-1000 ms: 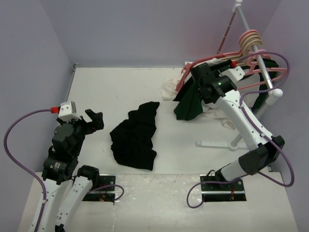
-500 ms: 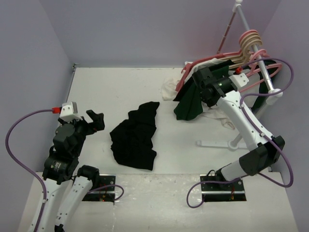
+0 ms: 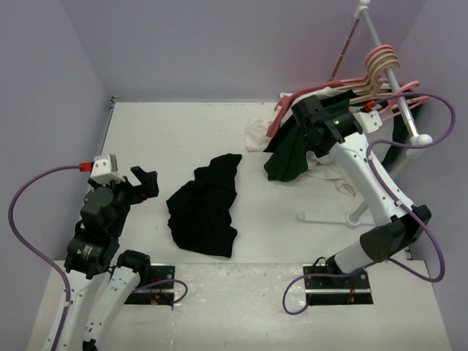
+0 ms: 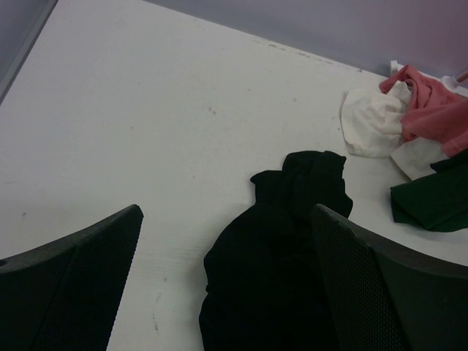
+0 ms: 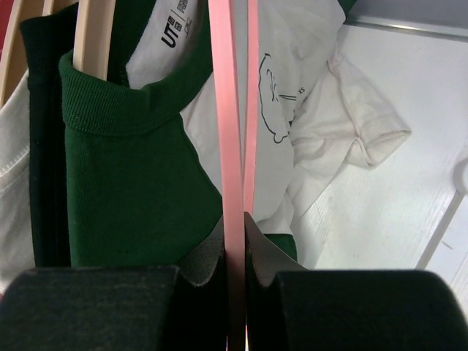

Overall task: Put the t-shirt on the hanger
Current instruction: Pick up the hanger from the clothesline.

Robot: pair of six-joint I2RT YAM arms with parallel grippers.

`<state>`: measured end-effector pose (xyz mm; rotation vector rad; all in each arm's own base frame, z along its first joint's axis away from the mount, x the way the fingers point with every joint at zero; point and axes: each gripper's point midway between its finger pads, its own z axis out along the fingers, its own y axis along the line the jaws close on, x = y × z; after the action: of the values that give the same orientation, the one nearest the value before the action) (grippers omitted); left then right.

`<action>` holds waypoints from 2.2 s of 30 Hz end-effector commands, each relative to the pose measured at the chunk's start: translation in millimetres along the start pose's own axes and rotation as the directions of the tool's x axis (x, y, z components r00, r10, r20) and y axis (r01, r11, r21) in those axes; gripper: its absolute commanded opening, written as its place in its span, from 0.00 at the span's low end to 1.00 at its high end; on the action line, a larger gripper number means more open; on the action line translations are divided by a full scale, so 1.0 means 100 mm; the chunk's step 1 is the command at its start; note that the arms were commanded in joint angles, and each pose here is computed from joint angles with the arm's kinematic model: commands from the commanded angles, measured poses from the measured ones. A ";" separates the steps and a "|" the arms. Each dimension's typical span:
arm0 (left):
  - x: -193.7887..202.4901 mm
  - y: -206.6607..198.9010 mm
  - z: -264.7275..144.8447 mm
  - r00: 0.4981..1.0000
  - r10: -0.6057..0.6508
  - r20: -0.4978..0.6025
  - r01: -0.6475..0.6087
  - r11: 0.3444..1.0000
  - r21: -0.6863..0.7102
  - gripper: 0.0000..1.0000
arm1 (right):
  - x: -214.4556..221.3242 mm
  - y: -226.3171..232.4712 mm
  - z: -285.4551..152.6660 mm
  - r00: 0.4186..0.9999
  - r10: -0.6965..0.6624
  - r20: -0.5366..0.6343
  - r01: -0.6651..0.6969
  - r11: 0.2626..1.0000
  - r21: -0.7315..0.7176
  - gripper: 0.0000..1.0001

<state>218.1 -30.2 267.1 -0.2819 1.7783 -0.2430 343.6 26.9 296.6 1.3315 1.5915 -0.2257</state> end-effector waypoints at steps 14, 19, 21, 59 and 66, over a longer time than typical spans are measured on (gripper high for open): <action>-0.08 -0.04 0.01 0.999 -0.008 0.034 0.008 1.000 0.014 1.00 | -0.39 -0.15 -0.22 0.998 -0.015 0.064 0.015 1.000 -0.006 0.00; -0.10 -0.03 -0.01 0.999 -0.013 0.047 0.012 1.000 0.012 1.00 | -0.43 -0.10 -0.28 0.995 -0.062 0.082 0.064 0.998 -0.029 0.00; -0.10 -0.02 -0.01 0.999 -0.013 0.047 0.012 1.000 0.011 1.00 | -0.47 -0.09 -0.29 0.994 -0.069 0.090 0.072 0.997 -0.032 0.00; -0.05 -0.07 0.03 1.000 -0.004 0.021 0.003 1.000 0.025 1.00 | -0.25 -0.55 -0.57 0.982 -0.181 0.058 0.188 0.971 -0.146 0.00; -0.04 -0.09 0.03 1.000 -0.003 0.018 0.002 0.999 0.038 1.00 | 0.09 -0.73 -0.61 0.974 -0.225 -0.010 0.220 0.961 -0.169 0.00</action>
<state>218.3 -34.6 266.0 -0.2650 1.7869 -0.2550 276.2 55.1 303.7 1.0608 1.6938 -0.1370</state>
